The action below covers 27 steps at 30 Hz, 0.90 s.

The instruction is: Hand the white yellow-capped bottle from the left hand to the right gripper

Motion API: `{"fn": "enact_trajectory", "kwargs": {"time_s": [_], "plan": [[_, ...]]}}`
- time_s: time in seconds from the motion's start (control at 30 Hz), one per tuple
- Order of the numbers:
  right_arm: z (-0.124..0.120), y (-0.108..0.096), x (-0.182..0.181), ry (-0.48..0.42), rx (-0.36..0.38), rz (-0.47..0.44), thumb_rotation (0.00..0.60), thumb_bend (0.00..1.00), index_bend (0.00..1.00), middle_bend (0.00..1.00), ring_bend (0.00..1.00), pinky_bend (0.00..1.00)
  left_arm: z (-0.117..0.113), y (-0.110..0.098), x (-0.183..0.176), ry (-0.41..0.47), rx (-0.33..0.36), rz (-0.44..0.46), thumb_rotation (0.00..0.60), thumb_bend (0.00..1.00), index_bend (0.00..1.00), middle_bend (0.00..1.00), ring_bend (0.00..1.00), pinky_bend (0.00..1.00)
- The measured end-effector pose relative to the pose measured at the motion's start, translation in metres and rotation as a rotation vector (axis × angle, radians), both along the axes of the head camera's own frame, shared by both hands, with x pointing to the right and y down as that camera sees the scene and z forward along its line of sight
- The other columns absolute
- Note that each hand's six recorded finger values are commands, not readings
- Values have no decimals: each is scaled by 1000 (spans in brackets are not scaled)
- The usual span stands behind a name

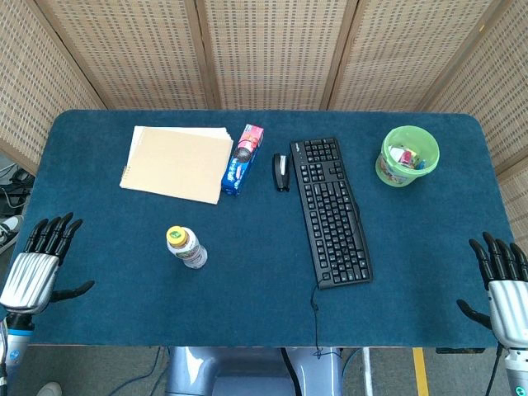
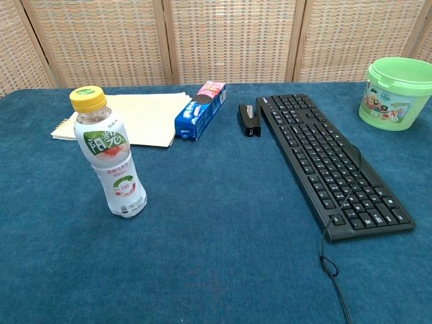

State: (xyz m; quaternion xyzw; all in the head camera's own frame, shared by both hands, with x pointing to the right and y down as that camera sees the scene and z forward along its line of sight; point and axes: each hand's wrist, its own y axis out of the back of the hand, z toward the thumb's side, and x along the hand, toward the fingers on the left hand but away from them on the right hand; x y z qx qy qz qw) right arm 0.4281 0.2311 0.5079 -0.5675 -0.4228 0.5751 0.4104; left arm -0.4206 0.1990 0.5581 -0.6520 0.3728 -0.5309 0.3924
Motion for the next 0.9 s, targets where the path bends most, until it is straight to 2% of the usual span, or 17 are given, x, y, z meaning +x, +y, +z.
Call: {"fn": "enact_trajectory", "kwargs": {"time_s": [0.27,0.43,0.63,0.77,0.9], "plan": [[0,-1,2,-18,0,14,600,0,102,0,0,0,1,-2,2,6,-25,9,600,0,0,0,0,0],[1,-1,4,-22,-3,20,600,0,101,0,0,0,-1,-15,15,13,-21,73,600,0,0,0,0,0],[3,-3,5,-21,-11,32,600,0,102,0,0,0,-9,-44,54,-31,-19,266,600,0,0,0,0,0],[6,-3,7,-19,-24,39,600,0,101,0,0,0,-9,-60,90,-42,-47,418,600,0,0,0,0,0],[7,-4,8,-19,-28,40,600,0,101,0,0,0,-5,-73,120,-59,-78,527,600,0,0,0,0,0]]}}
